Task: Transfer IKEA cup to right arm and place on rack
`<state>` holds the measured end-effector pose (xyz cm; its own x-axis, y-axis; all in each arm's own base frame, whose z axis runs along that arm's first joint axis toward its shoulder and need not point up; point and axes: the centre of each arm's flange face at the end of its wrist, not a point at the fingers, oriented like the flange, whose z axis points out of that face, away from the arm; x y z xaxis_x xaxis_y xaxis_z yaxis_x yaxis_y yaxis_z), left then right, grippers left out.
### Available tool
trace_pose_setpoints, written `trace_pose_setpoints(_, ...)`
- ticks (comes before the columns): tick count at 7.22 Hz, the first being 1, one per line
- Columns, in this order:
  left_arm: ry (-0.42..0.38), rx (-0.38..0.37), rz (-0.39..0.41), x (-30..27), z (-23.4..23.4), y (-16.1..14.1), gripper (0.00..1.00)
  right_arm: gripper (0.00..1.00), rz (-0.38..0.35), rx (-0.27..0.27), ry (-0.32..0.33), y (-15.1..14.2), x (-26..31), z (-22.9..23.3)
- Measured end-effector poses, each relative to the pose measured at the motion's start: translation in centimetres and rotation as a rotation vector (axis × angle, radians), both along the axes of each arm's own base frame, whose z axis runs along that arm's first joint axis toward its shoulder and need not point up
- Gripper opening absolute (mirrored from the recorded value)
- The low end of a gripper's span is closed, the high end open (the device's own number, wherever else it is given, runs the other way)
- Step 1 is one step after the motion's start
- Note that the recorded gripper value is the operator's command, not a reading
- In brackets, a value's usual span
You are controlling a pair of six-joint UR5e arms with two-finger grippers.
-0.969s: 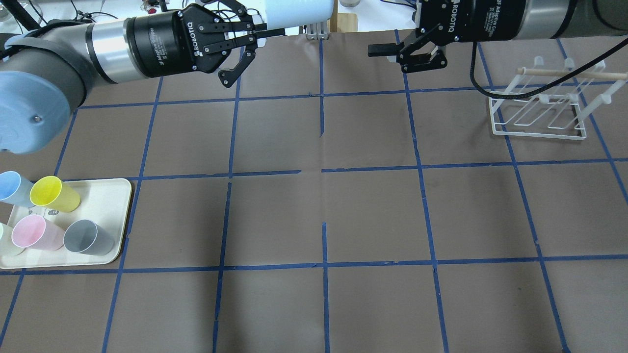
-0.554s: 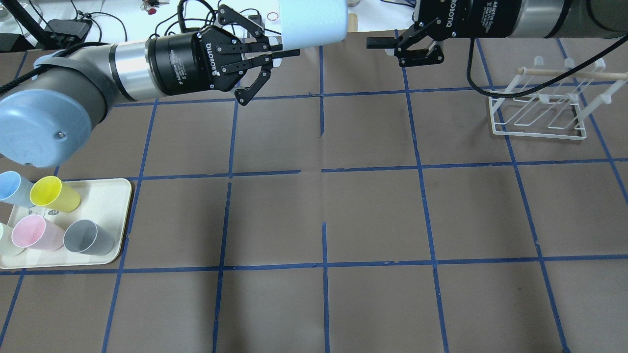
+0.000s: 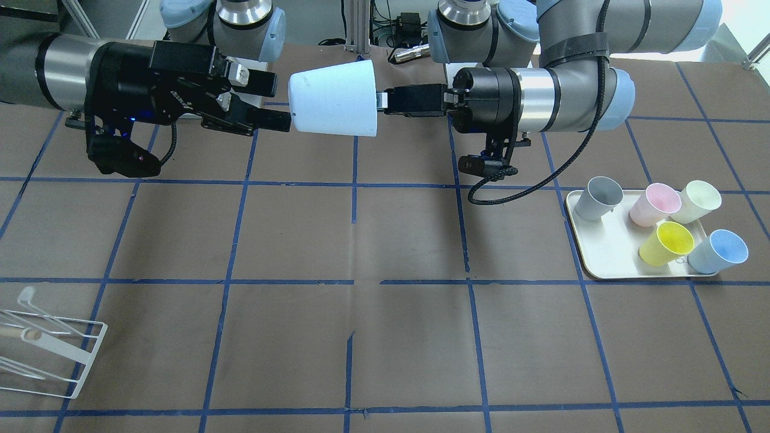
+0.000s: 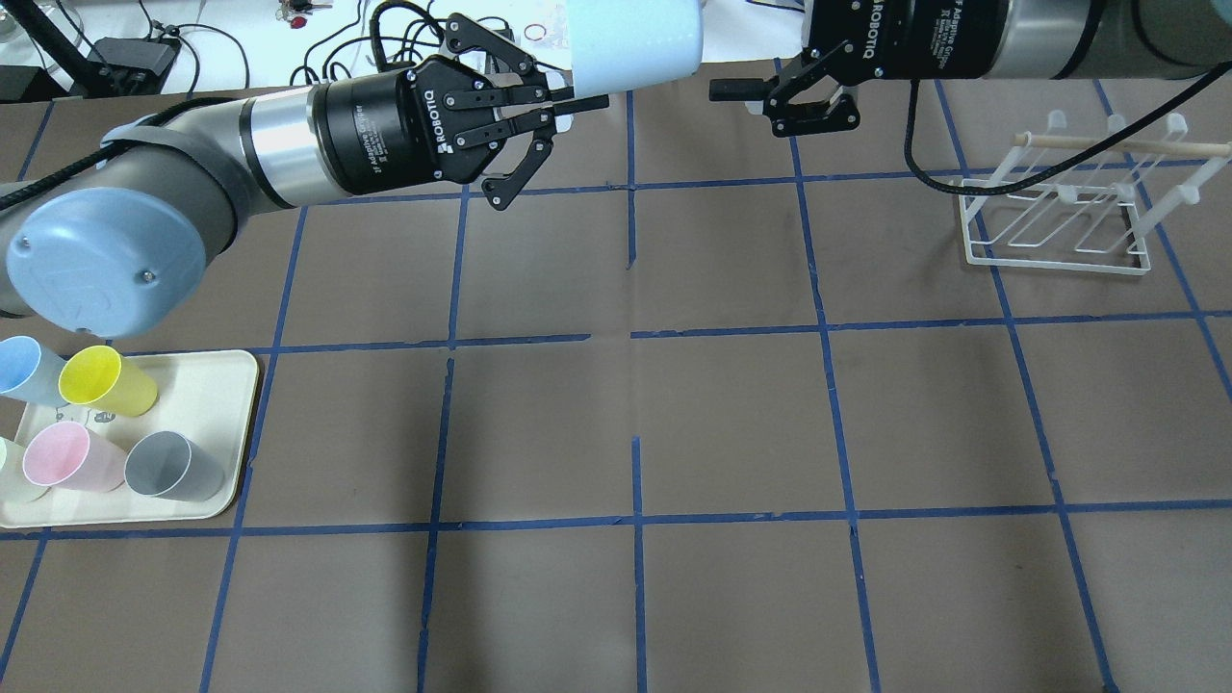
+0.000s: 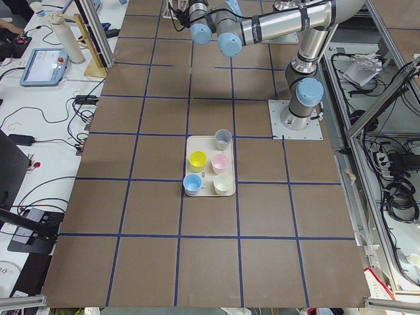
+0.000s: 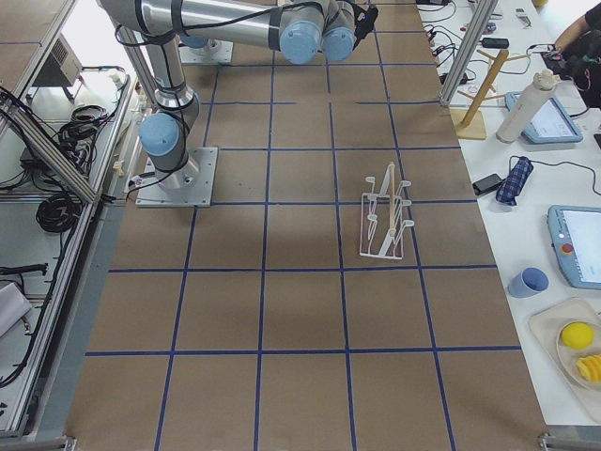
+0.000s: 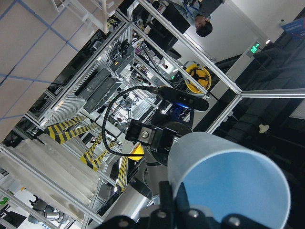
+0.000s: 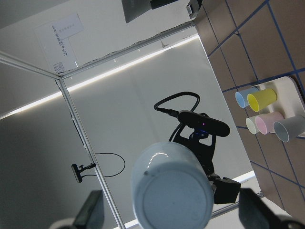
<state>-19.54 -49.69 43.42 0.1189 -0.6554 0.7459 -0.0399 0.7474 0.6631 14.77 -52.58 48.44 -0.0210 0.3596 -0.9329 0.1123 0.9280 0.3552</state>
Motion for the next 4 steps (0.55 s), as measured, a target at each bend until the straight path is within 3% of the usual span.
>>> trace_pose_setpoints(3,0.003,0.002,0.000,-0.08,-0.29,-0.14,0.00,1.00,0.028,-0.001,-0.005,0.35,1.76,0.04)
trace_pose_setpoints(4,0.003,0.000,0.000,-0.09,-0.21,-0.10,0.00,0.96,0.028,-0.004,-0.005,0.24,1.79,0.02)
